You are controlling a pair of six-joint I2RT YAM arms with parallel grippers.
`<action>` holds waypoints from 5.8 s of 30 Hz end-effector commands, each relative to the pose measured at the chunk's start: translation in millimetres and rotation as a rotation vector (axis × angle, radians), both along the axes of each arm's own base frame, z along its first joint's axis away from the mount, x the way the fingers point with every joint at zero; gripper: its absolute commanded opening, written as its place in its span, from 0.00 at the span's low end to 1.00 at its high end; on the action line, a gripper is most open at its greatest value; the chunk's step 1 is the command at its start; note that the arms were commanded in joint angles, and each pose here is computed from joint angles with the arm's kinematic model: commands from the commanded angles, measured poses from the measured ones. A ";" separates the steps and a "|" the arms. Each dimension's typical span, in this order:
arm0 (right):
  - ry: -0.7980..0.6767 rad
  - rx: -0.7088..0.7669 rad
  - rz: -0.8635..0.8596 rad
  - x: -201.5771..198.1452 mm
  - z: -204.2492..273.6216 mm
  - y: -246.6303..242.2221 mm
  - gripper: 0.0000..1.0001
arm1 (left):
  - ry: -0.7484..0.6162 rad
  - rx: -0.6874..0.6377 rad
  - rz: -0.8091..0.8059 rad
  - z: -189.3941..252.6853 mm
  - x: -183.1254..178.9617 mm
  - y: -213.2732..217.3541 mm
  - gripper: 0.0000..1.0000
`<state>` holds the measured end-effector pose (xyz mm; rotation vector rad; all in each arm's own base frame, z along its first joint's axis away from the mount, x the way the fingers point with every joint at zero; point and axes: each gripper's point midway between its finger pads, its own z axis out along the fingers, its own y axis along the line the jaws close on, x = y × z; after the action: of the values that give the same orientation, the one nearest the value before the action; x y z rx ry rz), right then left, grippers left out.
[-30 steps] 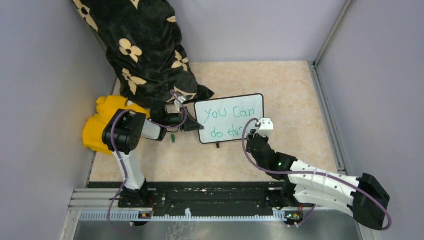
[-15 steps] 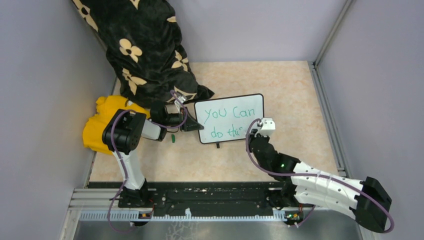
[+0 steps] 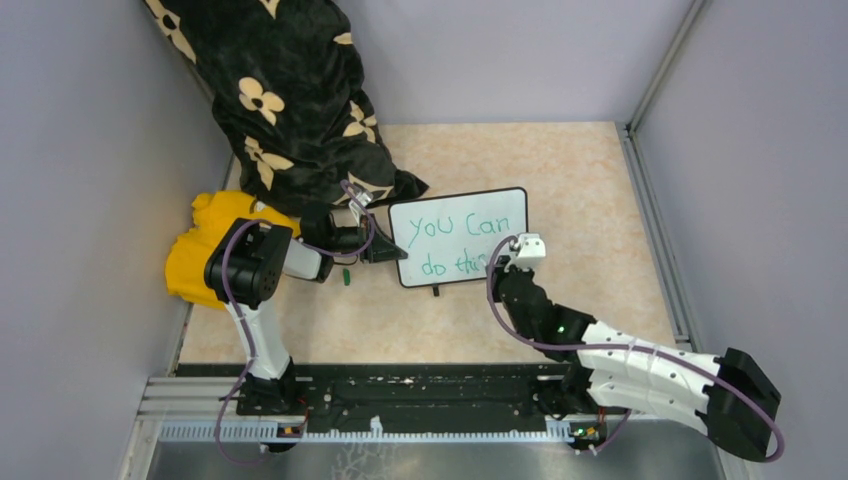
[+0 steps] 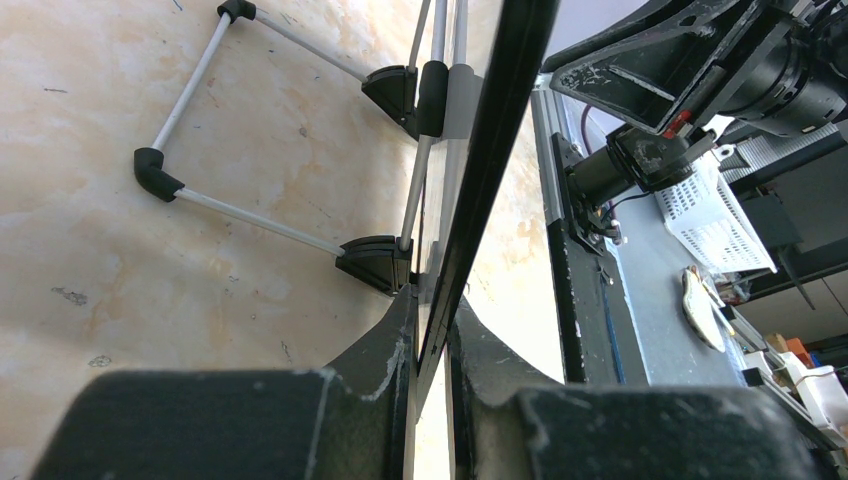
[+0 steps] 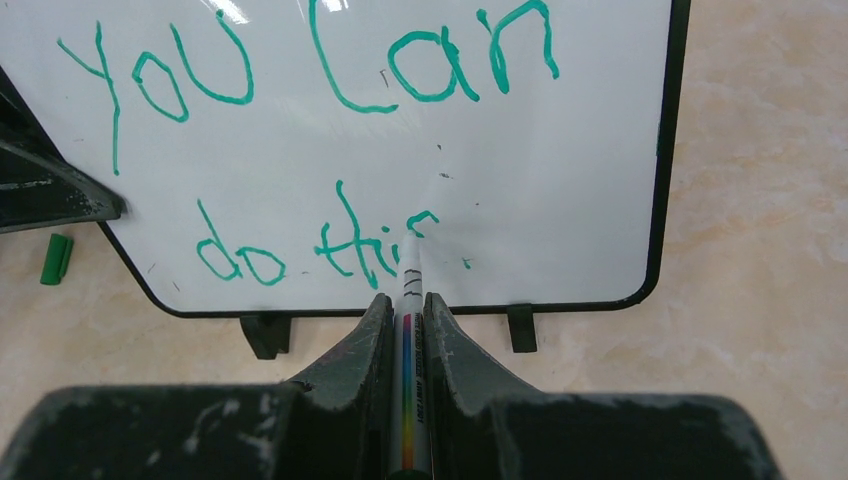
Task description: Write a sentence on the whiteboard
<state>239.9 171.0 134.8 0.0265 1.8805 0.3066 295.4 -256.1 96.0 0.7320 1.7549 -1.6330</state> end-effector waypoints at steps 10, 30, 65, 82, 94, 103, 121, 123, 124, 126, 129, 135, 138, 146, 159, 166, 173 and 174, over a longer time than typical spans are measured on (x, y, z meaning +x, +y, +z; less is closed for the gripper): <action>-0.051 0.051 -0.017 11.7 24.0 8.6 0.00 | 0.086 0.024 -0.002 -11.8 -4.4 -1.7 0.17; -0.014 0.003 -0.065 12.9 4.3 -4.9 0.00 | 0.085 0.024 -0.003 -11.7 -4.6 -1.6 0.17; 0.078 -0.001 -0.030 -3.3 -30.1 -9.0 0.00 | 0.090 0.025 -0.002 -13.1 -4.7 -1.6 0.17; 0.034 0.060 0.001 0.0 1.5 1.5 0.00 | 0.086 0.026 -0.002 -12.8 -4.5 -1.5 0.17; -0.063 0.081 -0.060 -14.7 40.7 -41.0 0.00 | 0.086 0.025 -0.004 -11.6 -4.4 -1.7 0.19; -0.037 0.088 -0.076 -13.6 17.6 -39.0 0.00 | 0.090 0.028 -0.001 -12.8 -4.2 -1.6 0.19; -0.050 0.088 -0.039 -12.9 18.7 -32.2 0.00 | 0.102 0.039 -0.003 -16.0 -3.0 -1.6 0.19; -0.048 0.074 -0.030 -12.8 18.4 -31.3 0.00 | 0.103 0.040 -0.003 -16.1 -3.1 -1.6 0.19; -0.046 0.067 -0.025 -12.8 18.4 -30.4 0.00 | 0.101 0.040 -0.003 -15.8 -2.8 -1.6 0.19; -0.041 0.050 -0.016 -12.6 16.8 -29.2 0.00 | 0.102 0.039 -0.004 -15.7 -3.2 -1.6 0.19; -0.036 0.029 0.003 -12.8 15.3 -26.6 0.00 | 0.103 0.040 -0.003 -15.8 -2.9 -1.6 0.19; -0.028 -0.005 0.022 -12.0 13.3 -23.8 0.00 | 0.104 0.040 -0.001 -16.1 -2.9 -1.5 0.19; -0.015 -0.020 0.022 -12.4 9.9 -24.0 0.00 | 0.105 0.040 -0.001 -15.9 -2.3 -1.7 0.19; -0.012 -0.023 0.011 -11.3 7.2 -24.5 0.00 | 0.111 0.042 -0.002 -18.1 -2.9 -1.6 0.19; -0.052 0.031 -0.122 -2.1 11.0 -39.0 0.00 | 0.115 0.042 -0.002 -17.8 -2.7 -1.7 0.19; -0.044 0.030 -0.115 -0.6 9.1 -34.9 0.00 | 0.111 0.042 -0.001 -17.3 -2.5 -1.7 0.19; -0.041 0.039 -0.102 0.6 7.9 -29.5 0.00 | 0.111 0.042 -0.002 -17.3 -2.5 -1.7 0.19; -0.041 0.039 -0.104 0.7 7.9 -29.7 0.00 | 0.109 0.042 -0.002 -17.1 -2.3 -1.7 0.19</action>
<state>233.8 134.8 124.0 0.0896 1.8761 0.2146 297.2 -257.1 94.5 0.7319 1.7784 -1.6444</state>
